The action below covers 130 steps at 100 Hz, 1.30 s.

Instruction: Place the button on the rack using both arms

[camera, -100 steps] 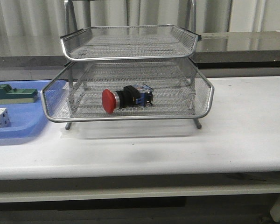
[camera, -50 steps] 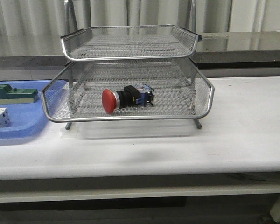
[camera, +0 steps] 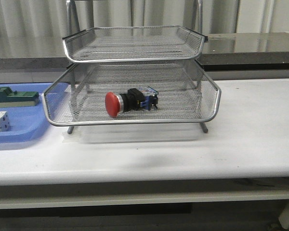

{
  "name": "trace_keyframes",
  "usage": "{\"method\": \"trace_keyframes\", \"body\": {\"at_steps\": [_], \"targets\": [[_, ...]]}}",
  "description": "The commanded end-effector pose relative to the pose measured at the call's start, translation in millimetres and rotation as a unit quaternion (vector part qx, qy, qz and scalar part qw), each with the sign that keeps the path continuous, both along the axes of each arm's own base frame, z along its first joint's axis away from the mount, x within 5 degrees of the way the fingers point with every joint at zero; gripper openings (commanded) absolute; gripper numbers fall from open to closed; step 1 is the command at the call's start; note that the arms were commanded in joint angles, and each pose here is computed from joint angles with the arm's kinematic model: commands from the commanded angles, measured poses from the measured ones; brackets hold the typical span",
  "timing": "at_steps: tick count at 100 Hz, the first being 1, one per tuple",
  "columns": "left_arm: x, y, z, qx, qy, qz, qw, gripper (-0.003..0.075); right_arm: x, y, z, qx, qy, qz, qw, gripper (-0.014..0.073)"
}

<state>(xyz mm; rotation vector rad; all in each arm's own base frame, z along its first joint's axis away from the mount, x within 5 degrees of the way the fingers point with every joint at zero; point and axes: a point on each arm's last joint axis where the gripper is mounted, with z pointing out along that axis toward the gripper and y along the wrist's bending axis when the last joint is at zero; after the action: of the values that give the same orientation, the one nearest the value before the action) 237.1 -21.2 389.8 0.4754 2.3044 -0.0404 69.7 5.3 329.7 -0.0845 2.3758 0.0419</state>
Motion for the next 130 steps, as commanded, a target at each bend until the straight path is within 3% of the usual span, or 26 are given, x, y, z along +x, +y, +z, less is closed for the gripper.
{"method": "trace_keyframes", "body": {"at_steps": [1,23,52,83,109,116,130], "targets": [[-20,1,12,-0.024,-0.097,0.019,0.995,0.0366,3,0,13,0.001,-0.038,-0.003,0.999,-0.0071],[-71,7,-18,-0.032,-0.199,0.046,0.978,0.0366,3,0,13,0.001,-0.038,-0.003,0.999,-0.0071],[-128,13,-50,-0.042,-0.32,0.068,0.944,0.0366,3,0,13,0.001,-0.038,-0.003,0.999,-0.0071],[-162,16,-77,-0.051,-0.399,0.08,0.912,0.0366,3,0,13,0.001,-0.038,-0.003,0.999,-0.0071],[-167,16,-80,-0.052,-0.406,0.08,0.909,0.0361,3,0,13,0.001,-0.038,-0.003,0.999,-0.0071],[-167,16,-80,-0.052,-0.406,0.08,0.909,0.0318,3,0,13,0.001,-0.038,-0.003,0.999,-0.0071],[-167,16,-80,-0.052,-0.406,0.08,0.909,0.0144,3,0,13,0.001,-0.038,-0.003,0.999,-0.0071]]}}
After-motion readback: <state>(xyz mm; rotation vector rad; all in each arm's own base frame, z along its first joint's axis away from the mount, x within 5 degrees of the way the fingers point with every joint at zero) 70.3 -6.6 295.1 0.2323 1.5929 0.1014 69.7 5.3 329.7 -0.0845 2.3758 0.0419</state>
